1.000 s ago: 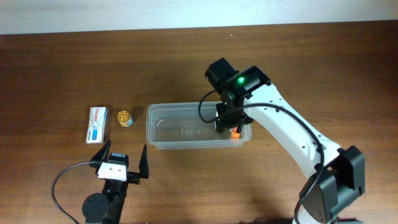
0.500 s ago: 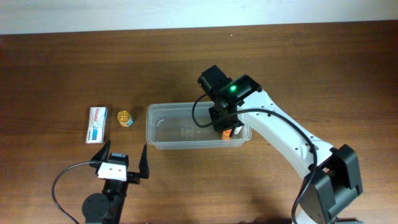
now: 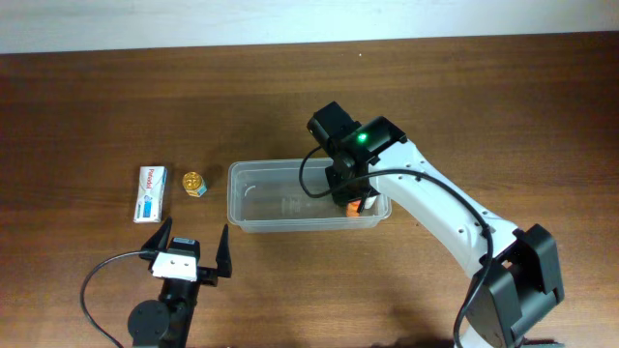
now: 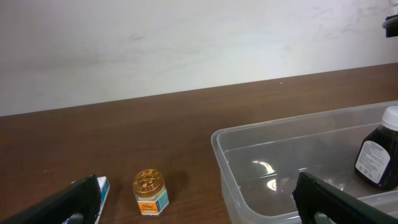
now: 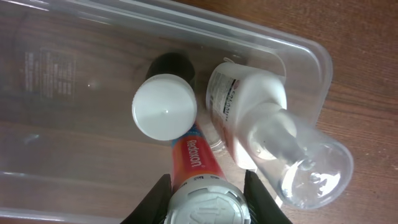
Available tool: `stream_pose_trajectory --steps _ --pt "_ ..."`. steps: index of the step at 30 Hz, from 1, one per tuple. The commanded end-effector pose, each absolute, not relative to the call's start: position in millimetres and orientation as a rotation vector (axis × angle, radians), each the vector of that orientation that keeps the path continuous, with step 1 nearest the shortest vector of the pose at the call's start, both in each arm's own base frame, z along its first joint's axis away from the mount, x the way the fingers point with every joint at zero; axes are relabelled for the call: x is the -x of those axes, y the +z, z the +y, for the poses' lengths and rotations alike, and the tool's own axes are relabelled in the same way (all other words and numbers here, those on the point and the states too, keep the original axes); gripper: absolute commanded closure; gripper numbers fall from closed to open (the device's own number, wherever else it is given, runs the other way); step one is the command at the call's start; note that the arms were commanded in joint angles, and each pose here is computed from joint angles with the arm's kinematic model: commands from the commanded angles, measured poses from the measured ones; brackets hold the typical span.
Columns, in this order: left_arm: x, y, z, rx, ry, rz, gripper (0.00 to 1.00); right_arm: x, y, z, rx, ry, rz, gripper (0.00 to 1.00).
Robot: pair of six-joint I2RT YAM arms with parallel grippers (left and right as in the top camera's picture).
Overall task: Pack container
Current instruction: 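Lower the orange tube into the container beside the bottles and release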
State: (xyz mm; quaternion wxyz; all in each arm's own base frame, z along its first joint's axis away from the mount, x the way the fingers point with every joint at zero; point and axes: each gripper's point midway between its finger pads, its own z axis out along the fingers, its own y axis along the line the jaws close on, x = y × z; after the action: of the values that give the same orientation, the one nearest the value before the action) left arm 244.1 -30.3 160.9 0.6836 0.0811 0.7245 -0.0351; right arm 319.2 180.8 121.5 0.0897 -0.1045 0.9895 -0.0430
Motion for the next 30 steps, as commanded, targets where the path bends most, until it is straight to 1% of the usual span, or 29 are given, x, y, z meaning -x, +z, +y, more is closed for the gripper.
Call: stream_pose_trajectory --steps 1,17,30 --pt "-244.1 159.3 -28.9 -0.190 -0.062 1.627 0.01 -320.6 120.6 177.8 0.297 -0.171 2.929 0.76" --pt "-244.1 159.3 -28.9 -0.190 -0.062 1.627 0.01 -320.8 120.3 177.5 0.295 -0.174 2.929 0.77" --pt "-244.1 159.3 -28.9 -0.190 -0.062 1.627 0.01 -320.9 120.1 177.6 0.228 -0.168 2.933 0.76"
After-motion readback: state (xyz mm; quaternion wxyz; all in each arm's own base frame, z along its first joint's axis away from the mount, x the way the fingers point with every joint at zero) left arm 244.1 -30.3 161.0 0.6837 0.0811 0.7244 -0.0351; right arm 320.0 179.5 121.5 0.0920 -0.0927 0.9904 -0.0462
